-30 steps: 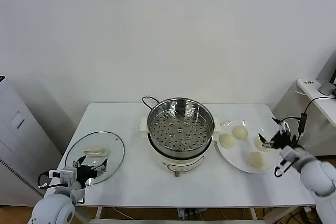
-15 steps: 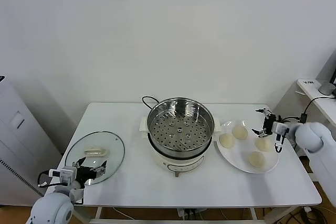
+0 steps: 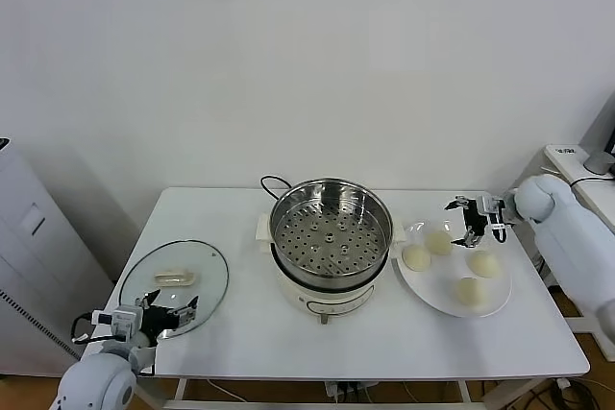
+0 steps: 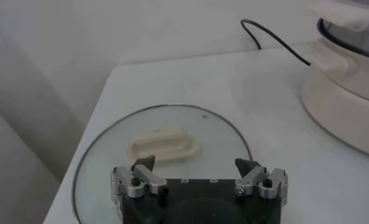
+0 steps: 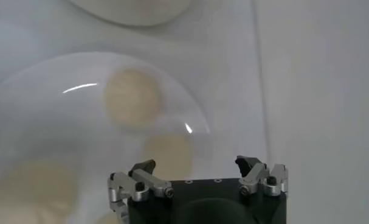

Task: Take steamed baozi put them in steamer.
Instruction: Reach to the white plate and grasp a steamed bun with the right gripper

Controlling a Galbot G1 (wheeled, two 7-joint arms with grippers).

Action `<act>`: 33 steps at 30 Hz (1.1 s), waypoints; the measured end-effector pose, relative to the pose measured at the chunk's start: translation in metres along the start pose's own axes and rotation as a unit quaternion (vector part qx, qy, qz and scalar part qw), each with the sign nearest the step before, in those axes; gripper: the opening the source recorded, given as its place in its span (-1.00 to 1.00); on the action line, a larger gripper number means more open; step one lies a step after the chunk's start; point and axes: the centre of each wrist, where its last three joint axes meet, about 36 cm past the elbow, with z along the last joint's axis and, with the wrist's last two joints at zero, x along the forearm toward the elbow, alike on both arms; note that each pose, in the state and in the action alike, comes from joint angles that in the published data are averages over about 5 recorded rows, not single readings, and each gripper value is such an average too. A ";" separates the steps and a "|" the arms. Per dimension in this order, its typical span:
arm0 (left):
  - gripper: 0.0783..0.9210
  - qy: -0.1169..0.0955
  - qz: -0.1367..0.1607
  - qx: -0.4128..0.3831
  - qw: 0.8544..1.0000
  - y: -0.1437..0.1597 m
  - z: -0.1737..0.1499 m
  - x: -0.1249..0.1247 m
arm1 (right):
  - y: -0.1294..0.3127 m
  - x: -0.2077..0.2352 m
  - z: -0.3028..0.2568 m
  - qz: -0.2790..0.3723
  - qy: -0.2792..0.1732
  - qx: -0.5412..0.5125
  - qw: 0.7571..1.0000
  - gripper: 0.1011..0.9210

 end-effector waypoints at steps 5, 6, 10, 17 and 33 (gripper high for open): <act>0.77 0.002 0.002 0.003 1.000 0.000 0.001 -0.001 | -0.006 -0.010 0.000 -0.022 0.010 0.008 1.000 0.76; 0.77 0.003 0.003 0.003 1.000 0.001 0.002 -0.002 | -0.007 -0.012 0.000 -0.024 0.011 0.009 1.000 0.76; 0.77 0.004 0.004 0.003 1.000 0.002 0.002 -0.002 | -0.007 -0.023 -0.001 -0.029 0.015 0.011 0.999 0.76; 0.77 0.003 0.009 0.004 1.000 0.001 0.002 -0.003 | -0.005 -0.041 -0.006 -0.027 0.019 0.009 0.999 0.76; 0.77 0.001 0.016 0.005 1.000 -0.004 0.002 0.000 | -0.002 -0.059 -0.012 -0.027 0.023 -0.005 0.999 0.17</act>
